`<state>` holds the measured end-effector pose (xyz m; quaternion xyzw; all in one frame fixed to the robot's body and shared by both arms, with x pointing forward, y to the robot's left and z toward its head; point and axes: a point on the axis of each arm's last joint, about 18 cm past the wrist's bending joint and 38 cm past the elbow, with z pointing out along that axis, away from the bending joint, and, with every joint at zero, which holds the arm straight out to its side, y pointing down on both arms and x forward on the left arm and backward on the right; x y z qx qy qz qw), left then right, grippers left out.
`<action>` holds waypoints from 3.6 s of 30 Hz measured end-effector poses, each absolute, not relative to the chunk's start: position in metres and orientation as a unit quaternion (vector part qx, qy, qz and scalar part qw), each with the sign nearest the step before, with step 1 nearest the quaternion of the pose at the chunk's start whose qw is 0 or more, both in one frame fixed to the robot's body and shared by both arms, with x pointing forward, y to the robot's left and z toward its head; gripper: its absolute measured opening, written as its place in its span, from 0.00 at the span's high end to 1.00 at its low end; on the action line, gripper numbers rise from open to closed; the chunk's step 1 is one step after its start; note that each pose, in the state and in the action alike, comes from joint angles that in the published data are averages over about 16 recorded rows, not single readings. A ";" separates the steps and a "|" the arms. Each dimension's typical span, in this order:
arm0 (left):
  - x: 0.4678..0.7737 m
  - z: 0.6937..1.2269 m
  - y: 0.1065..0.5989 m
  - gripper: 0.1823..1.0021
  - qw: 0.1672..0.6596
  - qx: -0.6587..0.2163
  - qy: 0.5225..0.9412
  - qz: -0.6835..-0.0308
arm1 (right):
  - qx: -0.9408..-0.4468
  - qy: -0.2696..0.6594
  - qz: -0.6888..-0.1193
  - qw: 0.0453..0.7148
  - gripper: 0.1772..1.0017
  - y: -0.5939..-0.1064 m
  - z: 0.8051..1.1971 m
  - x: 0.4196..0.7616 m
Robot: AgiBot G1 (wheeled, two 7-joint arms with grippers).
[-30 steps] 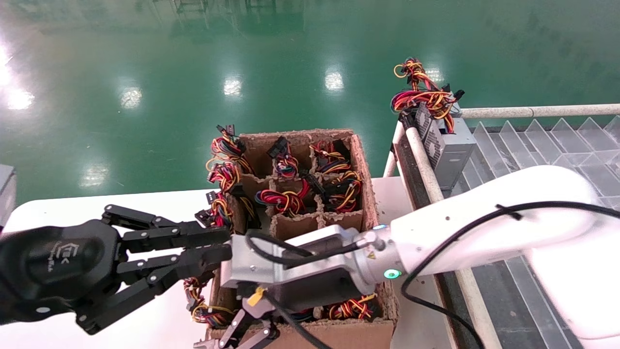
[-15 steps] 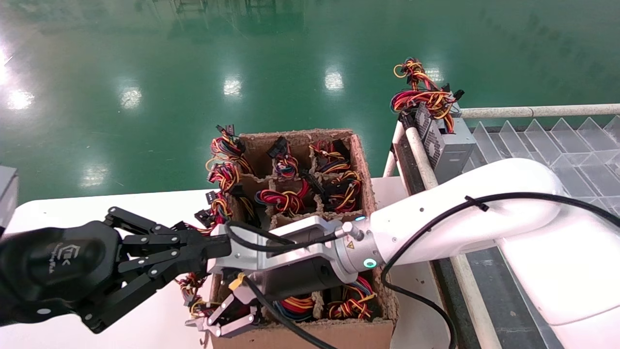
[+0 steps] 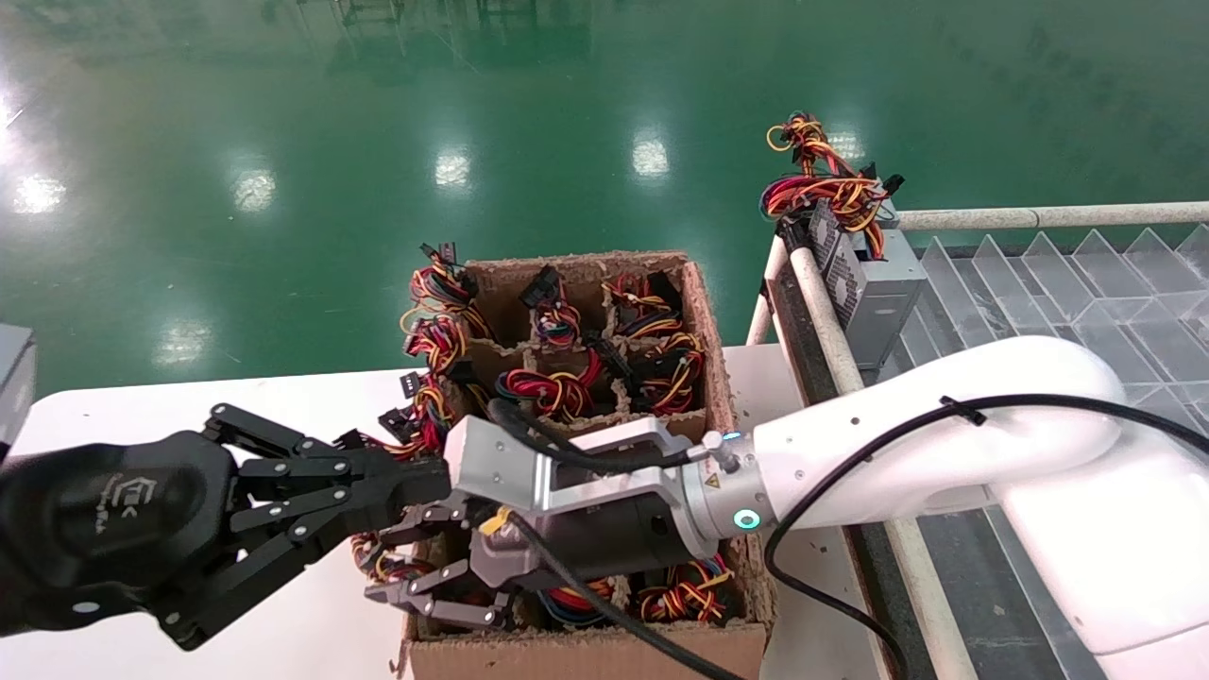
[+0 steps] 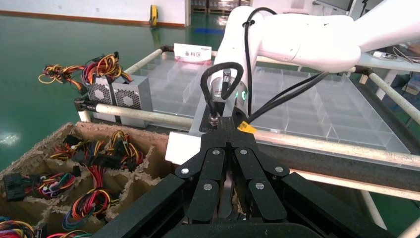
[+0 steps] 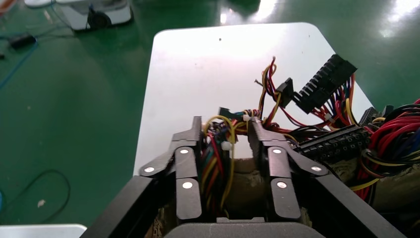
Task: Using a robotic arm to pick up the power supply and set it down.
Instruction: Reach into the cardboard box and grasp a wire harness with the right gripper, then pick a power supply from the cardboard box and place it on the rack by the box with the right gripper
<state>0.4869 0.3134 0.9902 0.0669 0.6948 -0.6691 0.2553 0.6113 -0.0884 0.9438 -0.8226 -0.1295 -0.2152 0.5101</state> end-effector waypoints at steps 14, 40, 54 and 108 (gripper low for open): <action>0.487 0.990 0.313 0.99 0.255 0.067 0.695 -0.669 | -0.800 -0.103 -0.185 0.561 0.87 -0.106 0.945 0.612; 0.487 0.990 0.313 0.99 0.255 0.067 0.695 -0.669 | -0.747 -0.115 -0.145 0.639 0.92 -0.131 0.969 0.596; 0.487 0.990 0.313 0.99 0.255 0.067 0.695 -0.669 | -0.712 -0.101 -0.156 0.677 0.92 -0.171 0.976 0.587; 0.487 0.990 0.313 0.99 0.255 0.067 0.695 -0.669 | -0.619 -0.153 -0.417 0.648 0.92 -0.300 1.213 0.530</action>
